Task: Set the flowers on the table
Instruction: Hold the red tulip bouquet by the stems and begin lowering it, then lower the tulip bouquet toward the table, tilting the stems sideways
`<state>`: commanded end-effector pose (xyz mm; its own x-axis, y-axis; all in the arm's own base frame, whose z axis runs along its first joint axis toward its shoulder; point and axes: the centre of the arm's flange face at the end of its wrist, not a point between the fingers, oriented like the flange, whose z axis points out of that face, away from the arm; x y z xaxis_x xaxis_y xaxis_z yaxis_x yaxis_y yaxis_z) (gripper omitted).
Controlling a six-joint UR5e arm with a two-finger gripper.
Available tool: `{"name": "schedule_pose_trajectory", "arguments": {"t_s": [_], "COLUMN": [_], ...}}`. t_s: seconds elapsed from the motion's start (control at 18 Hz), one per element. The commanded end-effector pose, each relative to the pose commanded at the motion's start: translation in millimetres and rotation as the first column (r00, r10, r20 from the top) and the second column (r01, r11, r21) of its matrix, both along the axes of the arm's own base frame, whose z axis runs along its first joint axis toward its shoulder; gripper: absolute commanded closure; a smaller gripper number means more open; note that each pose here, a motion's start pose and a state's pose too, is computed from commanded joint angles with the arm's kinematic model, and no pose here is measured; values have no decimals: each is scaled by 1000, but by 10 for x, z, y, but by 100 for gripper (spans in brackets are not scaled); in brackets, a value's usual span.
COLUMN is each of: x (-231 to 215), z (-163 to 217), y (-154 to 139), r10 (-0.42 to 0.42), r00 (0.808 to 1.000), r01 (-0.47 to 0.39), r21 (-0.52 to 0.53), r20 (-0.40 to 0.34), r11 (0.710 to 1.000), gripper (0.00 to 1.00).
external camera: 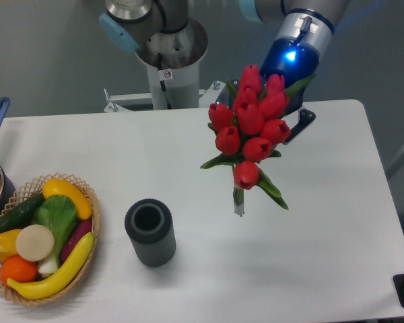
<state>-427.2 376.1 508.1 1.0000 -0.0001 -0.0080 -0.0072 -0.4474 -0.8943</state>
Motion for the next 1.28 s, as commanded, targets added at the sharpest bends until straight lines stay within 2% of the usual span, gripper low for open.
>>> {"name": "schedule_pose_trajectory", "arguments": {"t_s": [0.17,0.39,0.61,0.89,1.17,1.28], "x": [41,163,292,422,462,411], "z": [8,-65,-215,-571,-763,-962], "y": [-13,122,322,631,683,646], "r10": [47,65,75,65,66,48], "r00": [998,994,987,968,945,941], "r01": [-50,-80,-116,-182,-258,-272], "r21": [-79,-178,-303,-497,-608,-663], "r20": [-45,-90,-145,-243,-319,-335], "r11": [996,981,946,848,751,698], "gripper": [55,55,55,55,55,55]}}
